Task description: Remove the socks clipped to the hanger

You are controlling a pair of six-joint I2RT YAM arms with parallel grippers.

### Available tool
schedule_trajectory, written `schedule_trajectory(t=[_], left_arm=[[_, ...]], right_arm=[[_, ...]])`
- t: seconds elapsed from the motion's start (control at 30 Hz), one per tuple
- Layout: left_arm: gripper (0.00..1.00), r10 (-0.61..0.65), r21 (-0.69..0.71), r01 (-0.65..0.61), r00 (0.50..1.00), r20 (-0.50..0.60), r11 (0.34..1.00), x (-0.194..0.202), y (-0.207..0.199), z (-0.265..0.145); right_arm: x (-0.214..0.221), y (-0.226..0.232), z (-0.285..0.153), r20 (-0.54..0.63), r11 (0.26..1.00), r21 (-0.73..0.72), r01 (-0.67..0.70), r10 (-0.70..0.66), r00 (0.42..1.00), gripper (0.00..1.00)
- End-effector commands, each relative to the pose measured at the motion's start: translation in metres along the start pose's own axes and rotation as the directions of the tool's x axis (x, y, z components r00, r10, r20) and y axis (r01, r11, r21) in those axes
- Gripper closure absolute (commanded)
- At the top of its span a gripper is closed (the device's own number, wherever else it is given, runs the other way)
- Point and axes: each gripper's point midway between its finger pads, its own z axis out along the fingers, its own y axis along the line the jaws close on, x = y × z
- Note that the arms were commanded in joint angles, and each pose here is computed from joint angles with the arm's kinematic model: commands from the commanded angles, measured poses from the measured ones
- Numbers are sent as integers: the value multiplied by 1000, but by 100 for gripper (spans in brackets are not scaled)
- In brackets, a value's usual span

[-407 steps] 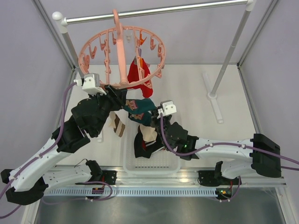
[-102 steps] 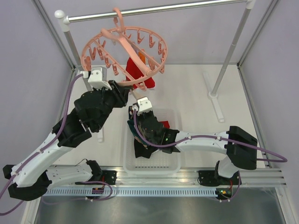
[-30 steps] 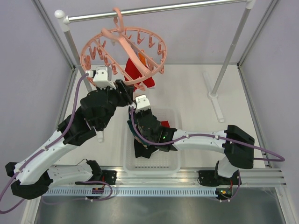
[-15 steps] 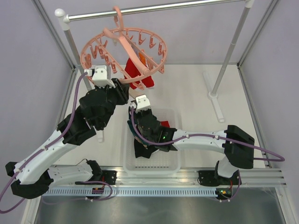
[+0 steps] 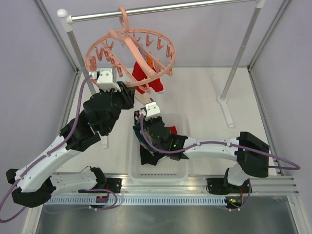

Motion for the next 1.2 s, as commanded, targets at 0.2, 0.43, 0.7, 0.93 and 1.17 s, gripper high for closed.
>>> schedule_trajectory(t=[0.2, 0.43, 0.7, 0.93, 1.17], left_arm=[[98, -37, 54, 33, 997, 65, 998, -30, -10, -6], [94, -44, 72, 40, 997, 58, 997, -29, -12, -8], [70, -72, 35, 69, 995, 76, 997, -33, -4, -9], [54, -87, 34, 85, 992, 90, 996, -37, -4, -10], [44, -93, 38, 90, 991, 97, 995, -38, -6, -8]], right_arm=[[-13, -34, -9, 22, 990, 43, -131, 130, 991, 99], [-16, -36, -9, 23, 990, 28, -137, 136, 990, 99], [-11, -35, -8, 17, 990, 30, -137, 136, 990, 99], [-9, -35, -9, 14, 990, 29, -138, 138, 990, 99], [-6, -32, -8, 7, 990, 18, -140, 140, 990, 99]])
